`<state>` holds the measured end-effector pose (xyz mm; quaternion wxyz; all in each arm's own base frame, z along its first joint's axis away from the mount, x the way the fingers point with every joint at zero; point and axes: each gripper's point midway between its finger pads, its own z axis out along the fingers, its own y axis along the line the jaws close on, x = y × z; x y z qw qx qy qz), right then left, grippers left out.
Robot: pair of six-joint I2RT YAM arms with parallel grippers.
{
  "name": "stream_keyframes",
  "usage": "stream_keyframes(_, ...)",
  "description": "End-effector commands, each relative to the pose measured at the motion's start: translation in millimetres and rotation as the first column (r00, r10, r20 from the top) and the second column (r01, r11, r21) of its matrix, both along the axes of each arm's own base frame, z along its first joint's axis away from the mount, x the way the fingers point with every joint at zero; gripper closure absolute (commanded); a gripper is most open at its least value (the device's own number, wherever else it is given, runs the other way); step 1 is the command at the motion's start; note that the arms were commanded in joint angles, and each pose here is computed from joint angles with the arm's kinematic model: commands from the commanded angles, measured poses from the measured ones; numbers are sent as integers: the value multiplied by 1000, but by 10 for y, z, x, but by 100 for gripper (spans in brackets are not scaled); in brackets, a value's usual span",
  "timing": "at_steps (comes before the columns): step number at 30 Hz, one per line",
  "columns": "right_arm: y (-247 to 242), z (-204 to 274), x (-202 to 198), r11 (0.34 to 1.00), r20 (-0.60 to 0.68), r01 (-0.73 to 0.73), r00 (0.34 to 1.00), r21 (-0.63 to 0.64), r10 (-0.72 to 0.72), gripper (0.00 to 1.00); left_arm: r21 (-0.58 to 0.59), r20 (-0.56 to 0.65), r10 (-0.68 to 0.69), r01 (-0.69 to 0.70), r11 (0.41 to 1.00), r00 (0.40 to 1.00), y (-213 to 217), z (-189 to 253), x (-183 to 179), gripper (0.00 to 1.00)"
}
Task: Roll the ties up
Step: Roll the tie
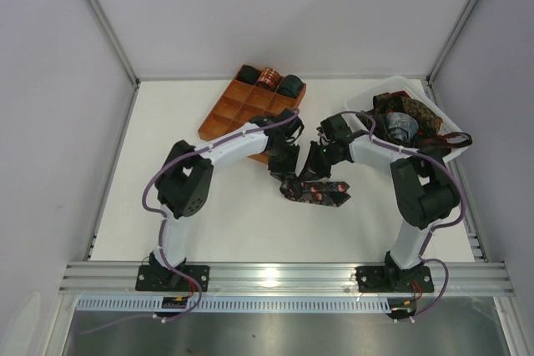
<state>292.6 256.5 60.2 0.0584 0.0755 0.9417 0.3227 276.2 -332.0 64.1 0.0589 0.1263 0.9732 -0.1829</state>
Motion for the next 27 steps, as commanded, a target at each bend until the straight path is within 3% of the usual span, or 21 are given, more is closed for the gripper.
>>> stream_keyframes(1, 97, -68, -53, 999, -26, -19, 999, 37, 20, 96, 41, 21, 32, -33, 999, 999, 8, 92, 59, 100)
stream_keyframes(14, 17, -12, -127, 999, -10, -27, 1000, 35, 27, 98, 82, 80, 73, -80, 993, 994, -30, 216, 154, 99)
stream_keyframes(27, 231, -55, 2, 995, -21, -25, 999, 96, 27, 98, 42, 95, 90, -94, 995, 991, -184, 299, 168, 100)
